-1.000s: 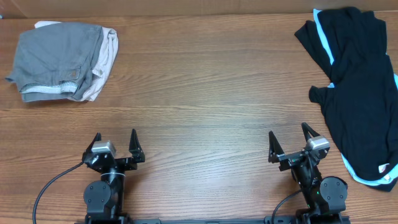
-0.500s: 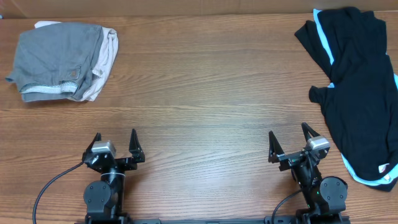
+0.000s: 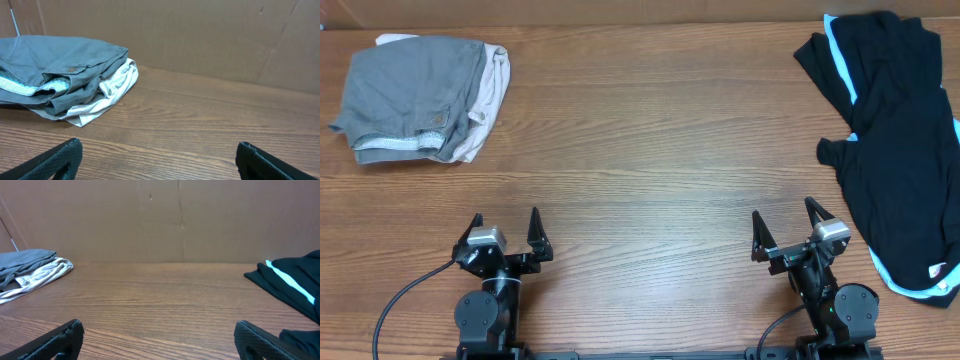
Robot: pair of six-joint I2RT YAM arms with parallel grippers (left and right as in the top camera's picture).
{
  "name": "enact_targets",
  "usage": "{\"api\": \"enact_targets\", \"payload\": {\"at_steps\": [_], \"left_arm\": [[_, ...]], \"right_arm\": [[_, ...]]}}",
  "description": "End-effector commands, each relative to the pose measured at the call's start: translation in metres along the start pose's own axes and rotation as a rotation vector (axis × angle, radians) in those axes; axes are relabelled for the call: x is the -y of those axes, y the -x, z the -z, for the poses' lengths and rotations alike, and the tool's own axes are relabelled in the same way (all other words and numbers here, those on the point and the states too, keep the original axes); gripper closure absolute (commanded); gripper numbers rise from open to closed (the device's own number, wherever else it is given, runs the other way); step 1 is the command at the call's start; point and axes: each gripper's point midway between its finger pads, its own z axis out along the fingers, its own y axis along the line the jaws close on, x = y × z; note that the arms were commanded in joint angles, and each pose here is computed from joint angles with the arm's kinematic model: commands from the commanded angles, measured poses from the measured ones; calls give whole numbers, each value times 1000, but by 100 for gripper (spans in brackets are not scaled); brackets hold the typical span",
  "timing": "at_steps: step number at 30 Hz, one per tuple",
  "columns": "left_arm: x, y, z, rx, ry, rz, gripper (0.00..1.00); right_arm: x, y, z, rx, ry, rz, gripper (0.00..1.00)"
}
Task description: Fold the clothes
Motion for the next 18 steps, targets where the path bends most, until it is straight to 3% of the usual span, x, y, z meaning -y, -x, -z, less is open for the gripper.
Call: {"api": "enact_targets", "payload": {"at_steps": [1, 9, 18], "left_arm": [[0, 1, 0, 10, -1, -22, 0], [-1, 2, 0, 13, 1, -23, 0], [-20, 9, 2, 45, 116, -20, 0]], "right_arm": [[-1, -1, 0, 7, 2, 1, 0], [-1, -1, 0, 7, 2, 1, 0], [-1, -1, 0, 7, 2, 1, 0]]}}
